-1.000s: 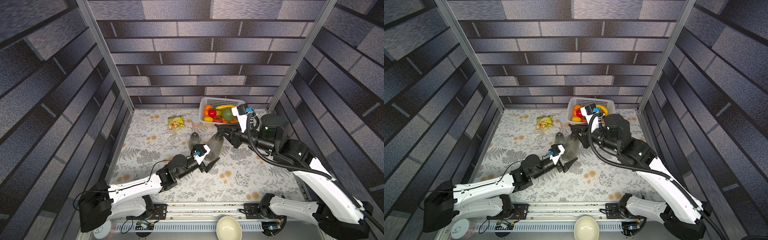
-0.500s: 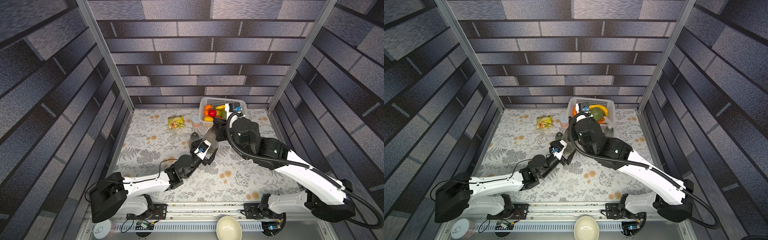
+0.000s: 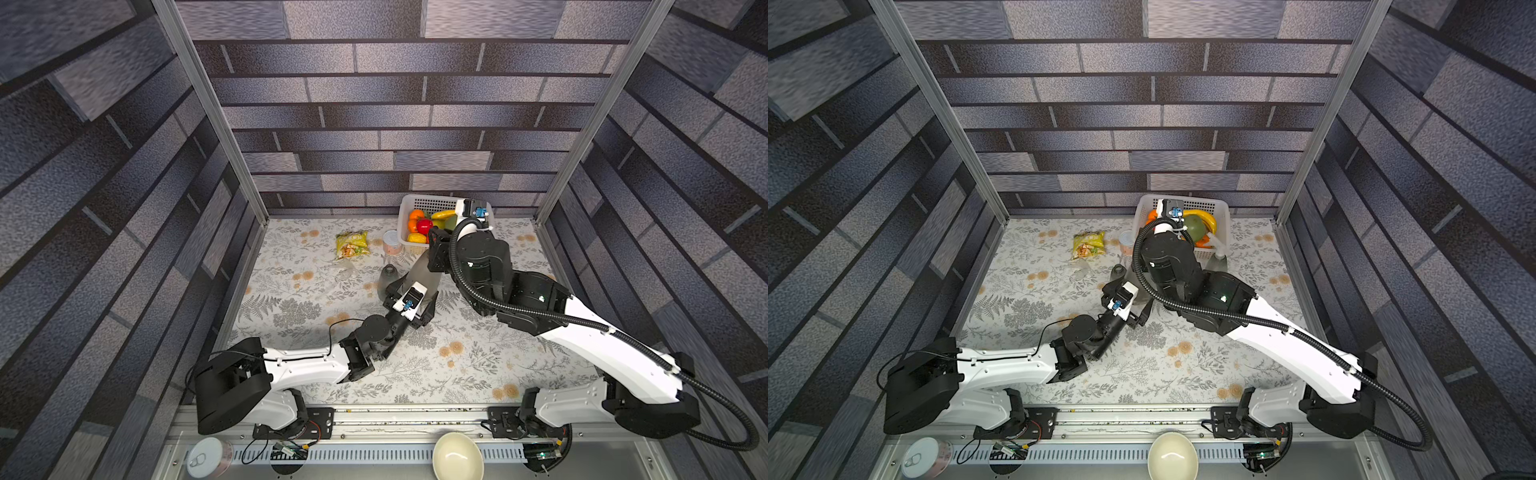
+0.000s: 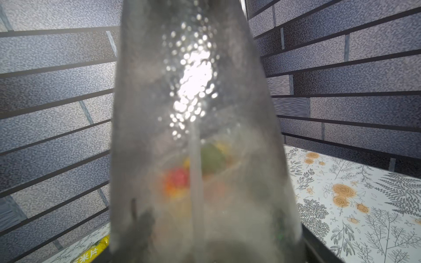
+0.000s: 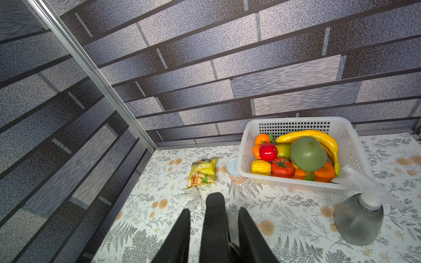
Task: Attach spray nozzles to spray bottles
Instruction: Screw the spray nozzle on the spray bottle.
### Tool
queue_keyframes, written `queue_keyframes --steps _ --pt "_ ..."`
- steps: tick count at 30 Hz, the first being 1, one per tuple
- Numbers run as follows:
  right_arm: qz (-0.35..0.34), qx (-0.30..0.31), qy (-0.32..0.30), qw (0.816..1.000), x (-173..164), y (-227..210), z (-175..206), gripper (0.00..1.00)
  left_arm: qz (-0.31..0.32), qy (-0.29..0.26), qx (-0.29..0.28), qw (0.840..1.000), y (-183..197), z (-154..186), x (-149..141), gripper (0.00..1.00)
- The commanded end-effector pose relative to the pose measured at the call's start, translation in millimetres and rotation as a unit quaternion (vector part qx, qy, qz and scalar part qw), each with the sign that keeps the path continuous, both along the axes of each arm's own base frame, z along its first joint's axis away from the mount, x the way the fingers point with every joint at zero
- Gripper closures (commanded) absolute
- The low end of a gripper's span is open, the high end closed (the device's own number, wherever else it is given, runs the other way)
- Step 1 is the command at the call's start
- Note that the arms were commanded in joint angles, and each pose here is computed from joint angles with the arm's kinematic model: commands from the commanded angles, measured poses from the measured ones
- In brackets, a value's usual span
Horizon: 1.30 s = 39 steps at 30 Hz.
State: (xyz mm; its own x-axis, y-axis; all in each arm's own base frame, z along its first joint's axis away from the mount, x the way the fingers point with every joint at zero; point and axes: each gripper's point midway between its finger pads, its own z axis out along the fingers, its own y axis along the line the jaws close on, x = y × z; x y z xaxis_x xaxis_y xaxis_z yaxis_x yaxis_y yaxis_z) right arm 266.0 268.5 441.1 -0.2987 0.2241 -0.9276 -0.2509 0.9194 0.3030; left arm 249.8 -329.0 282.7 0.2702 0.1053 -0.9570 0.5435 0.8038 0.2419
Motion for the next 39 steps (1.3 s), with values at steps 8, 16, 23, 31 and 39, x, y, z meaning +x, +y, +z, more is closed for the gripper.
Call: queue_keyframes --steps 8,16,23,31,39 --pt "0.057 -0.006 0.016 0.998 -14.9 11.1 -8.6 0.56 -0.063 -0.084 -0.078 0.991 -1.7 59.8 -33.6 0.32" --pt "0.087 0.003 0.008 0.996 -28.4 14.4 6.2 0.49 -0.056 -0.082 -0.087 0.991 4.2 60.7 -27.2 0.32" --pt "0.104 0.005 0.002 0.995 -37.6 12.0 11.9 0.45 -0.057 -0.080 -0.096 0.991 10.9 61.5 -24.5 0.32" --pt "0.142 0.000 -0.006 0.990 -51.0 21.9 22.3 0.38 -0.062 -0.066 -0.106 0.990 16.4 58.9 -18.9 0.31" --pt "0.145 -0.011 -0.026 0.989 -52.8 18.1 37.8 0.32 -0.075 -0.055 -0.107 0.990 14.2 53.9 -20.9 0.31"
